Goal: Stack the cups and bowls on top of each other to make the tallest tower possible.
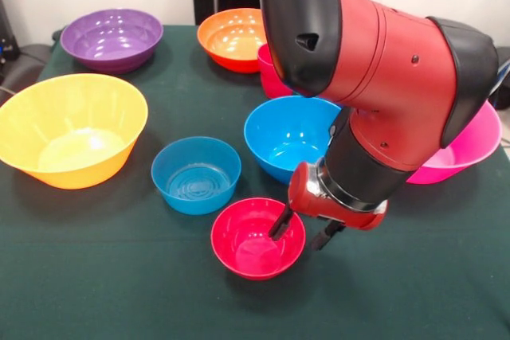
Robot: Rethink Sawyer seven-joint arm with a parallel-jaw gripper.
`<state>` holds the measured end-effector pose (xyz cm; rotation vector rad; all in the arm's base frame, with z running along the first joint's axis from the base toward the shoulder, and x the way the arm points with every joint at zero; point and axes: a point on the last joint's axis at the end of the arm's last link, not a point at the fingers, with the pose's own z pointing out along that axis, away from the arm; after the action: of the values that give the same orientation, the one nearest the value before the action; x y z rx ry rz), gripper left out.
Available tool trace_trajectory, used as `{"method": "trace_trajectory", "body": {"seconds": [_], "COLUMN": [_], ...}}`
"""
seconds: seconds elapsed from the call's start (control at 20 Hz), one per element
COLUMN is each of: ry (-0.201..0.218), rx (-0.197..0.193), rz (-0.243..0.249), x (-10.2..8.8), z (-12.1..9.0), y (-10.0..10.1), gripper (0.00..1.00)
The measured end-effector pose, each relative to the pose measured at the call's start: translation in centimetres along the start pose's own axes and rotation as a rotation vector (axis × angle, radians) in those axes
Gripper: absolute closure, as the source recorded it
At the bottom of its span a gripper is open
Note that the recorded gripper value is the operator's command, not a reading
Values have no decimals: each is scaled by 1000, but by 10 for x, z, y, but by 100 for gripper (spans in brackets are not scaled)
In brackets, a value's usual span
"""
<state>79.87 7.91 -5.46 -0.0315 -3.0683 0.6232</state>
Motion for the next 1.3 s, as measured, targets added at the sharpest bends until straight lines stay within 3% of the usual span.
{"method": "trace_trajectory", "body": {"seconds": [0.55,1.3], "ry": [15,20], "rx": [-3,-50], "rz": [-2,30], "x": [5,1], "z": [9,-5], "y": [4,8], "gripper": [0,0]}}
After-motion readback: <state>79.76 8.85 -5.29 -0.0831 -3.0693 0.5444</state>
